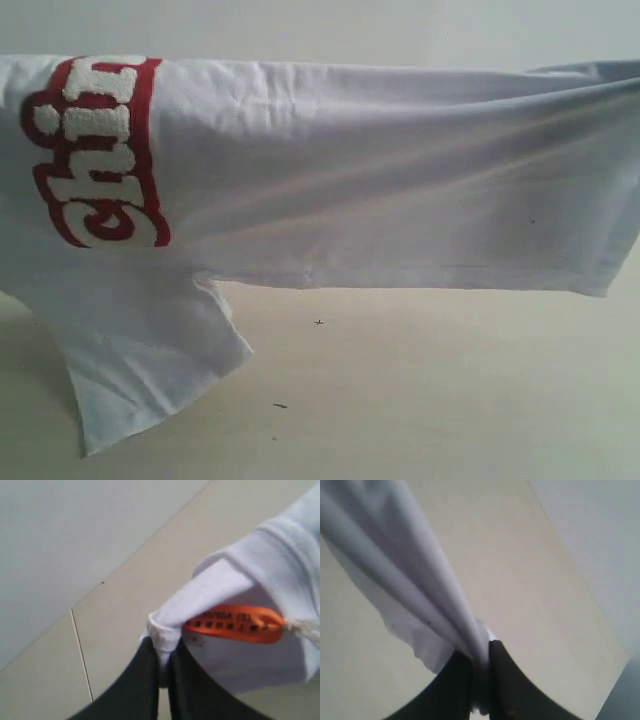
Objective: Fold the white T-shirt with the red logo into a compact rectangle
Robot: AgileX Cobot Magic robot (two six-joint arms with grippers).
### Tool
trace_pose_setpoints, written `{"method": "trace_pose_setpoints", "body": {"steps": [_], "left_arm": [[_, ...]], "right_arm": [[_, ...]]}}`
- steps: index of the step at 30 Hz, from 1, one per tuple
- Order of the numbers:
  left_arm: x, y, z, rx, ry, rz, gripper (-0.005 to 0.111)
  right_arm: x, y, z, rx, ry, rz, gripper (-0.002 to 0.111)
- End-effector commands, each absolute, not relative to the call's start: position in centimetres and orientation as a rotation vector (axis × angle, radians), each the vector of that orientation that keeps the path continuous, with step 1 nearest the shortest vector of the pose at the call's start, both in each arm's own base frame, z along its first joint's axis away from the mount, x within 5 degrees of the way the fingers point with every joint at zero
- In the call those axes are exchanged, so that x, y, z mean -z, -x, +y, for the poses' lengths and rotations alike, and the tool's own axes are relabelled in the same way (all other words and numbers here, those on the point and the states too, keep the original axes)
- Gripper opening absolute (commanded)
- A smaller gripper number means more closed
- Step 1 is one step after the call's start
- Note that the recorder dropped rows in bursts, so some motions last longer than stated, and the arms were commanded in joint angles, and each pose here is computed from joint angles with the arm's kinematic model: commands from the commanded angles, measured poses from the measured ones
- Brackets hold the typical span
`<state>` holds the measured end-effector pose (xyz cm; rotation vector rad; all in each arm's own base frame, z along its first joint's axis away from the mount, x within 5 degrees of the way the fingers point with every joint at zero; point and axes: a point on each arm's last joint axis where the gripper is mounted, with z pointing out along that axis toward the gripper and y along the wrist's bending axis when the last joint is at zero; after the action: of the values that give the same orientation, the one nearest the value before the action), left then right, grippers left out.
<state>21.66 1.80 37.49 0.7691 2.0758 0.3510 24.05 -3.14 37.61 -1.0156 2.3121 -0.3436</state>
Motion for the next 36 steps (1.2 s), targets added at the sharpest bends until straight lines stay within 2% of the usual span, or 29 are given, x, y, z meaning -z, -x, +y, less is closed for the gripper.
{"method": "trace_pose_setpoints", "body": {"steps": [1, 5, 10, 12, 14, 17, 21, 24, 32, 36], "left_arm": [[-39.5, -19.3, 1.7, -0.325, -0.58, 2.03, 0.0], [-41.2, -16.2, 1.8, -0.378, -0.455, 1.982, 0.0], [-41.4, -15.0, 1.5, -0.334, -0.415, 2.0, 0.0], [-41.1, -14.5, 1.4, -0.276, -0.361, 2.046, 0.0], [-40.5, -14.2, 1.0, -0.099, -0.166, 2.141, 0.0], [-38.8, -14.5, 0.1, 0.073, -0.217, 2.326, 0.0], [-38.2, -14.7, -0.1, 0.052, -0.3, 2.393, 0.0], [-39.7, -14.8, 0.3, -0.042, -0.312, 2.317, 0.0], [-45.5, -13.8, 0.6, -0.155, -0.283, 2.103, 0.0], [-47.4, -12.5, 0.7, -0.205, -0.284, 2.061, 0.0]], "right_arm": [[-39.1, -22.3, -2.7, 0.3, 0.824, 2.307, 0.0], [-41.2, -19.6, -2.0, 0.294, 0.739, 2.225, 0.0], [-42.2, -17.6, -1.6, 0.25, 0.621, 2.224, 0.0], [-41.9, -16.9, -1.2, 0.194, 0.648, 2.27, 0.0], [-41.5, -16.3, -0.5, 0.111, 0.674, 2.331, 0.0], [-39.8, -16.3, 0.2, 0.064, 0.682, 2.388, 0.0], [-36.5, -16.3, -0.3, 0.094, 0.693, 2.516, 0.0], [-37.2, -16.3, -0.8, 0.171, 0.688, 2.51, 0.0], [-43.8, -16.1, -0.7, 0.227, 0.566, 2.272, 0.0], [-45.0, -15.5, -0.6, 0.19, 0.452, 2.255, 0.0]]}}
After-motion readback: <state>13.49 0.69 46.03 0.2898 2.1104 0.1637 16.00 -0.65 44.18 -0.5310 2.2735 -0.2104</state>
